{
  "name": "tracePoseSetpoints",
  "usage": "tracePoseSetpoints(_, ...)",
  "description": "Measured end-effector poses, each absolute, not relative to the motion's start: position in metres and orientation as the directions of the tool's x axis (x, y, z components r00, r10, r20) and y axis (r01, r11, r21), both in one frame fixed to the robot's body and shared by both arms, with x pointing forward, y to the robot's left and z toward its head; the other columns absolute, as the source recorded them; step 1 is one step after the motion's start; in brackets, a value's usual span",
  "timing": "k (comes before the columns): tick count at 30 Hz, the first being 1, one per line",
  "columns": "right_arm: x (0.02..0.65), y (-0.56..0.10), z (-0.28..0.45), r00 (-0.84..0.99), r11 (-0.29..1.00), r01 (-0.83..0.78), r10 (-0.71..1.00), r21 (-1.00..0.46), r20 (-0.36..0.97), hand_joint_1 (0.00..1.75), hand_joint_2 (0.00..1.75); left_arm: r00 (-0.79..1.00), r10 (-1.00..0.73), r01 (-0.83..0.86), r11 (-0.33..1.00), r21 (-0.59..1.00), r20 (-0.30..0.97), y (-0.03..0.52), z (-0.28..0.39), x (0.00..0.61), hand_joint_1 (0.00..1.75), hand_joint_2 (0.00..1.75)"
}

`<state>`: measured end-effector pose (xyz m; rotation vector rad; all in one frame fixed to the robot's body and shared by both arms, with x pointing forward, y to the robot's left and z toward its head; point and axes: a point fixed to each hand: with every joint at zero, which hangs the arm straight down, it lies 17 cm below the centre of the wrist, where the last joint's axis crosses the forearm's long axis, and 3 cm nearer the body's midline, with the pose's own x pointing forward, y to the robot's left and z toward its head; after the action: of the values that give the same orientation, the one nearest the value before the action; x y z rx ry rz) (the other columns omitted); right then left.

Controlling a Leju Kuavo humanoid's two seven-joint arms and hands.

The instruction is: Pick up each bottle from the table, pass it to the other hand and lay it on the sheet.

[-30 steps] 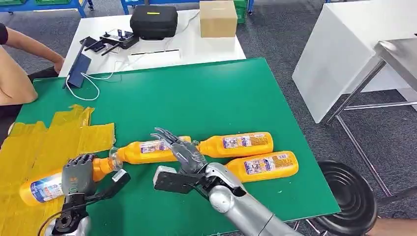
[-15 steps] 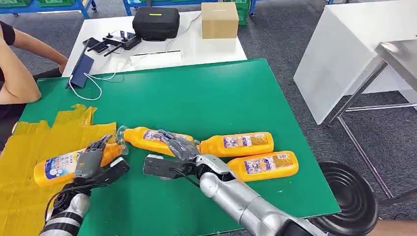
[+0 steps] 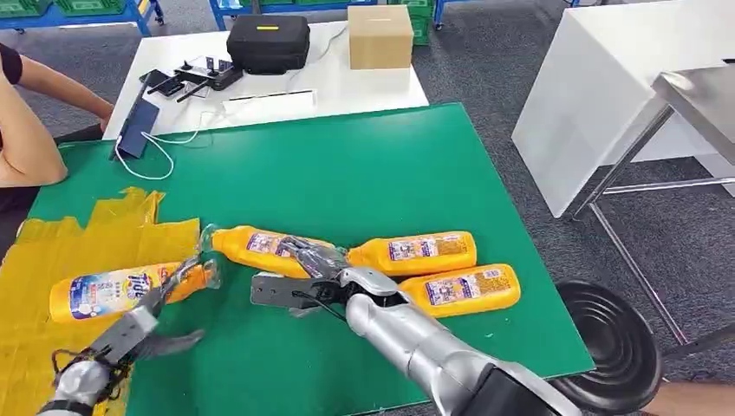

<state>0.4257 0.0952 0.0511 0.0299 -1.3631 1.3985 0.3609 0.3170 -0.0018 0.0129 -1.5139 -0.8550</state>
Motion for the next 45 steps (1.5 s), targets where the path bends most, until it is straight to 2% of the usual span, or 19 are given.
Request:
tracePoseSetpoints(2,0.427,0.096,0.053,-0.378,0.292,-0.679,0.648,-0.674,0.661,0.0,1.75,-0.121,-0.364,0.522,0.768,0.371,0.923,0.32,0.003,0.318,0.0,0.0)
tracePoseSetpoints(4,0.429,0.096,0.055,-0.378,0.299,-0.671,0.649,-0.678,0.66,0.0,1.75,-0.143,-0.207,0.535,0.806,0.251,0.968,0.314,0.037,0.294,0.0,0.0)
tracePoseSetpoints(6,0.433,0.096,0.059,-0.383,0.307,-0.659,0.649,-0.687,0.657,0.0,1.75,-0.168,-0.099,0.579,0.796,0.179,0.981,0.302,0.064,0.279,0.0,0.0)
tracePoseSetpoints(8,0.434,0.098,0.062,-0.388,0.312,-0.649,0.649,-0.693,0.655,0.0,1.75,-0.186,-0.061,0.621,0.766,0.165,0.981,0.29,0.079,0.268,0.0,0.0)
tracePoseSetpoints(21,0.454,0.102,0.1,-0.454,0.421,-0.515,0.604,-0.746,0.655,0.0,1.75,-0.236,-0.026,0.641,0.747,0.175,0.971,0.281,0.106,0.253,0.0,0.0)
tracePoseSetpoints(32,0.454,0.097,0.087,-0.401,0.394,-0.548,0.65,-0.738,0.645,0.0,1.75,-0.262,0.015,0.652,0.74,0.166,0.965,0.276,0.119,0.262,0.0,0.0)
tracePoseSetpoints(45,0.457,0.078,0.058,-0.257,0.398,-0.608,0.72,-0.687,0.645,0.0,1.75,-0.299,0.049,0.673,0.718,0.175,0.953,0.261,0.131,0.284,0.0,0.0)
